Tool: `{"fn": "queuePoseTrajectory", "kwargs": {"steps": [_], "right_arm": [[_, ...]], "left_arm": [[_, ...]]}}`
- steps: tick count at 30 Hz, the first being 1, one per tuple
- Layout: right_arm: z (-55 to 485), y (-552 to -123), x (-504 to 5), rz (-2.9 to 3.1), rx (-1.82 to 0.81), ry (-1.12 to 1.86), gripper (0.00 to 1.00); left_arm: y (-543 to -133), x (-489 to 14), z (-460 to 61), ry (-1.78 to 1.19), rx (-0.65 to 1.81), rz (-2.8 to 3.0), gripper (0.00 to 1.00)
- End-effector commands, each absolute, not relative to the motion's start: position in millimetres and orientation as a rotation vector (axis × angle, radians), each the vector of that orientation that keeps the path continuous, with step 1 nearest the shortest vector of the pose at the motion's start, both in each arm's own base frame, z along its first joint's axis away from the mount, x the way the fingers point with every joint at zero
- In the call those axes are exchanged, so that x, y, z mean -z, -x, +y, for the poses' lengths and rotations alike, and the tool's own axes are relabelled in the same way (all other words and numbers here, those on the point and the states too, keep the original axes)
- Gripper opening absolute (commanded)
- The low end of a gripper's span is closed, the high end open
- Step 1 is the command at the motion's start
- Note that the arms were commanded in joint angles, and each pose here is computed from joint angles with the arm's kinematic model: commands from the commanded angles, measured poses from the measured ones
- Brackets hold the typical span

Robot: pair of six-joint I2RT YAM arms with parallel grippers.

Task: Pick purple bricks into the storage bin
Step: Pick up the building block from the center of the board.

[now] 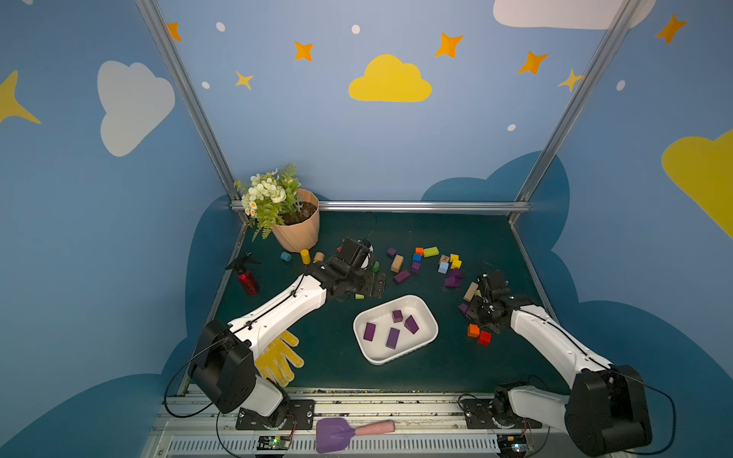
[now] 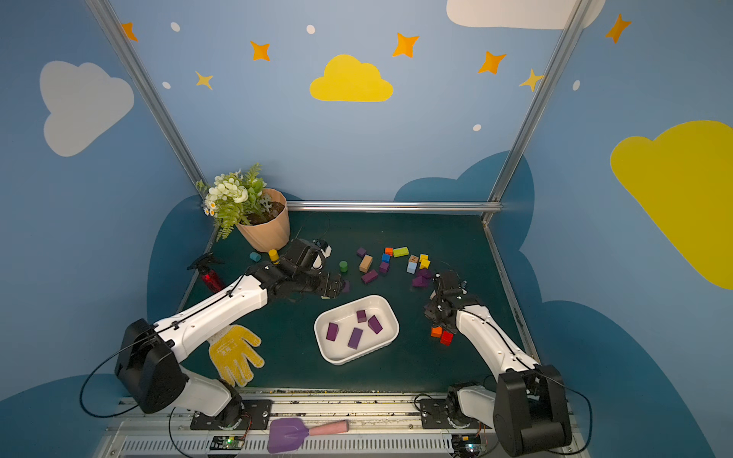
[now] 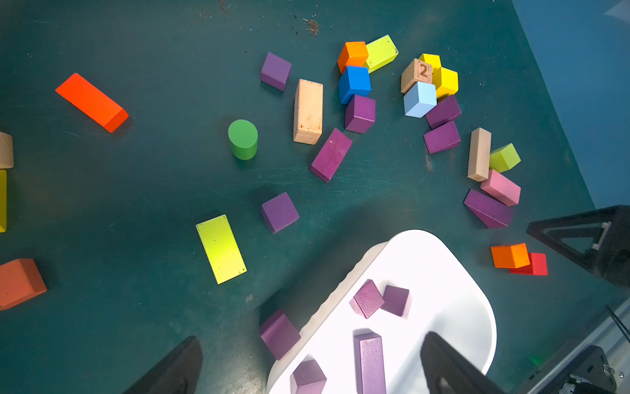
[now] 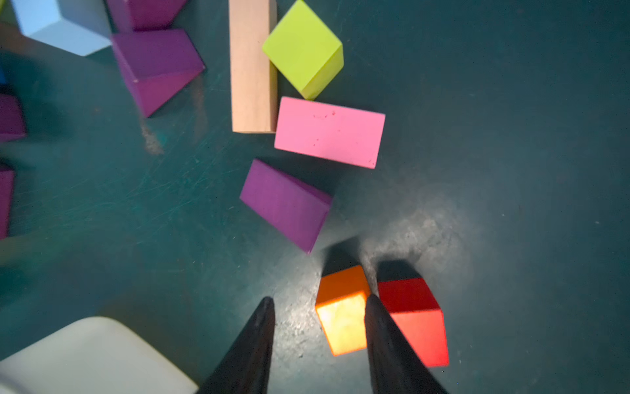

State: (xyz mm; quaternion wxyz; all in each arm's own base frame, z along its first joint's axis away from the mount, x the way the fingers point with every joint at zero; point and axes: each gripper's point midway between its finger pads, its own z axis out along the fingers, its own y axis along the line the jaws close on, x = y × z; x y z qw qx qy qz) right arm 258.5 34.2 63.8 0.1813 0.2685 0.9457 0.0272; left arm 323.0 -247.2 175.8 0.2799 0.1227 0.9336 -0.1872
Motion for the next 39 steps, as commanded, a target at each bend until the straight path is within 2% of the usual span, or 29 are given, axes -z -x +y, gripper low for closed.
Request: {"fn": "queuePoseTrajectory", "kwargs": {"steps": [1,16,20,33,39], "right_arm": [[36.6,-266.6,-56.5,2.699,-0.115,-0.722,0.46],[32.2,-288.6,-31.3,2.761,-0.071,-0.661,0.39],[45.6,-291.4,-31.8,2.771,-0.138,-0.623,0.36],[115.1,-296.9,-37.7,2.814,-0.238,-0.423,0.35],[117.1,-296.8,-53.9,2.793,-0.21,-0.383,0.36]], "left_arm": [[-323.9,-191.6,-246.4,-0.344,0.499,2.467,1.0],[-324.7,-191.6,-244.4,-0.34,0.487,2.463,1.0],[-324.7,-191.7,-244.4,-0.343,0.485,2.461,1.0],[-324.8,-190.4,-244.2,-0.344,0.477,2.464,1.0],[-325.7,-190.4,-243.3,-0.341,0.476,2.465,1.0]]}}
